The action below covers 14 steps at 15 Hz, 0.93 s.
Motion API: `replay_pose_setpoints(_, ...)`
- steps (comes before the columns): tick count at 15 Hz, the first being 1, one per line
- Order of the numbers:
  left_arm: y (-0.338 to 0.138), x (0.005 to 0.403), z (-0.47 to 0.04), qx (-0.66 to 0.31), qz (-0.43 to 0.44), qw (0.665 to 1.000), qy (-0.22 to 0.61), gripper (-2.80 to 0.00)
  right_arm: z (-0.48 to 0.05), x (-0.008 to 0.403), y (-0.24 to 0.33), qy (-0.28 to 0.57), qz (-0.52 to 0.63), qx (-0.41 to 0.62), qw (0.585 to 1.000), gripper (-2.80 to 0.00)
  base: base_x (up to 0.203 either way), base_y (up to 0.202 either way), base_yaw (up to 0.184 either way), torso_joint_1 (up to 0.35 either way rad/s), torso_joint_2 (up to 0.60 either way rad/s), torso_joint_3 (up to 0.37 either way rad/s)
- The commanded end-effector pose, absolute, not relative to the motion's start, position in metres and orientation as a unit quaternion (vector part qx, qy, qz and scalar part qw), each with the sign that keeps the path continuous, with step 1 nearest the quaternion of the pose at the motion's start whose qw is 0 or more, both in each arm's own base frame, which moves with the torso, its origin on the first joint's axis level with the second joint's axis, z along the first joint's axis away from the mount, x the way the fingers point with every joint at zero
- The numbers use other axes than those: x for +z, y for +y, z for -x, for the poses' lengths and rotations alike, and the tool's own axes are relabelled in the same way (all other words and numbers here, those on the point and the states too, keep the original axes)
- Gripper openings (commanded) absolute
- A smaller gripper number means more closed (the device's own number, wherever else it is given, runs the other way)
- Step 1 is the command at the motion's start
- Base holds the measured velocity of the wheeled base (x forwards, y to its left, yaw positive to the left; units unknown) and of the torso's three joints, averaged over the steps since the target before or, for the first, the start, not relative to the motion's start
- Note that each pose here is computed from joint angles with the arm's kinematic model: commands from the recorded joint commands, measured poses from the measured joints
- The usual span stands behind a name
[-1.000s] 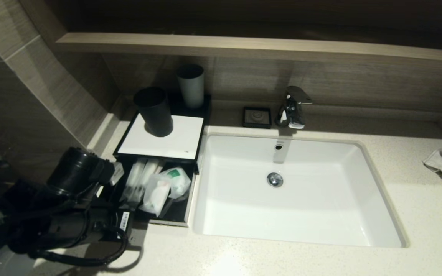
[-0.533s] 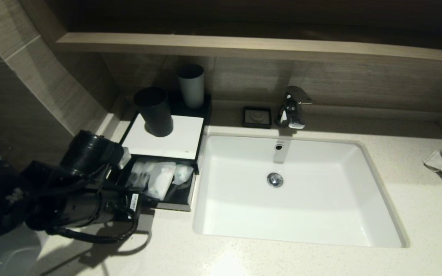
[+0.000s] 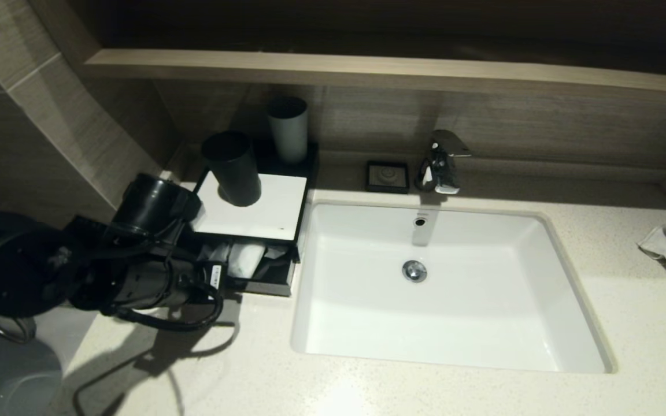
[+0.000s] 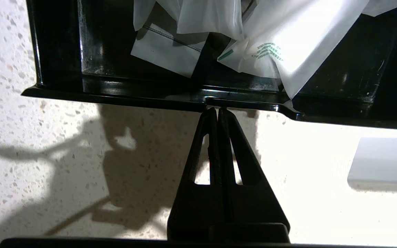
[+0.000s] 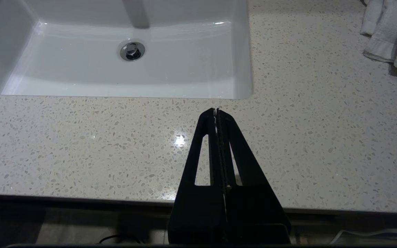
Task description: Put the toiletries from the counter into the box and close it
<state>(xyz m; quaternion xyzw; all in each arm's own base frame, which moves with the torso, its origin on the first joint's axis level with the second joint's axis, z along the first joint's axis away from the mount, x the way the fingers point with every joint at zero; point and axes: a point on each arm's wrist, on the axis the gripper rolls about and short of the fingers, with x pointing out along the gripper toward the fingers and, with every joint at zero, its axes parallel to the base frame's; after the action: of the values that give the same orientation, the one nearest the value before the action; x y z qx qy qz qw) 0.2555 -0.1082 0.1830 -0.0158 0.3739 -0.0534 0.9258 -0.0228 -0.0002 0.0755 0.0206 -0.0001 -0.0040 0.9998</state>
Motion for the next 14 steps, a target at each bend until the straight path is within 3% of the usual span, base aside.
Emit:
replay_pose_setpoints(1, -0.11, 0.186, -0.266, -0.05, 0.02, 0.928, 0.368, -2.8, 0.023, 0.075, 0.0, 0.0, -0.021, -0.004, 1.0, -2.8, 0.0, 0.0, 0.0, 0.0, 0.0, 0.0)
replay_pose_setpoints(14, -0.116, 0.2, -0.286, -0.042, 0.028, 0.94, 0.337, -2.8, 0.023, 0.075, 0.0, 0.0, -0.021, -0.005, 1.0, -2.8, 0.0, 0.0, 0.0, 0.0, 0.0, 0.0)
